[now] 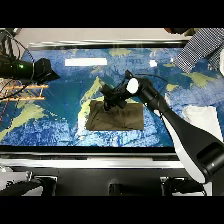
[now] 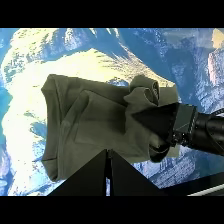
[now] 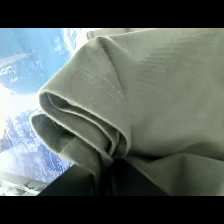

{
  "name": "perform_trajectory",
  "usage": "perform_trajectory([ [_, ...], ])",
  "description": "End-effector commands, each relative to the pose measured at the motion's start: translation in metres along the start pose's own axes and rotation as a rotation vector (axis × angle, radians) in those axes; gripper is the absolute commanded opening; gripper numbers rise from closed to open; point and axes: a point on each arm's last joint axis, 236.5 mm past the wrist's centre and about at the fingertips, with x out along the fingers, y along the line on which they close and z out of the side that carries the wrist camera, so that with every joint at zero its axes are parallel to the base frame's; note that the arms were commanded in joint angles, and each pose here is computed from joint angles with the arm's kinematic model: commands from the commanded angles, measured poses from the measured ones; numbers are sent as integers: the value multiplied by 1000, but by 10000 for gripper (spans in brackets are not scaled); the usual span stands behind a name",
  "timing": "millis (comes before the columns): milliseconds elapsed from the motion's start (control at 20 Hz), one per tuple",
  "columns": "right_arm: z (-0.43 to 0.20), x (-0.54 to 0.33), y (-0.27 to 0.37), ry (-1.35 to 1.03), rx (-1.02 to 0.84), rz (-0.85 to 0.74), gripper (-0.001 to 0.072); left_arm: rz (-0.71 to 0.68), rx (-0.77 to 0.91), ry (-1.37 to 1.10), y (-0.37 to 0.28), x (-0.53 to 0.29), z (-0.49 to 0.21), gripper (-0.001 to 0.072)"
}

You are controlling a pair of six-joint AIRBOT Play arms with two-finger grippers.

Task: Fold the clothes and pants, and hang the long-sleeved shirts on hangers.

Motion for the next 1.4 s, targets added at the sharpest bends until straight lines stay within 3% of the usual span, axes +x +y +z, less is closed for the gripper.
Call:
perform_trajectory([
  [0, -4, 3, 6, 17, -16, 30, 202, 2, 7, 0, 1, 1, 0, 16],
  [50, -9, 2, 12, 38, -42, 55, 284, 6, 6, 0, 2, 1, 0, 17],
  [150, -21, -4, 27, 81, -96, 116, 340, 16, 7, -2, 5, 2, 1, 16],
  [250, -24, -17, 38, 72, -128, 147, 477, 19, 7, -5, 5, 2, 2, 17],
  [400, -8, -49, 43, 11, -162, 164, 493, 22, 7, -12, 6, 2, 3, 17],
  [500, 15, -80, 27, -33, -170, 133, 541, 27, 8, -12, 8, 2, 3, 16],
  [700, 79, -159, -57, -92, -164, 16, 625, 58, 14, -19, 15, 2, 5, 17],
  [900, 122, -202, -163, -120, -81, -94, 663, 102, 23, -29, 25, 1, 8, 17],
  [1150, 106, -141, -246, -14, 9, -78, 663, 115, 28, -36, 28, 1, 9, 18],
  [1350, 85, -90, -264, 64, 60, 28, 657, 118, 24, -27, 30, 5, 9, 17],
])
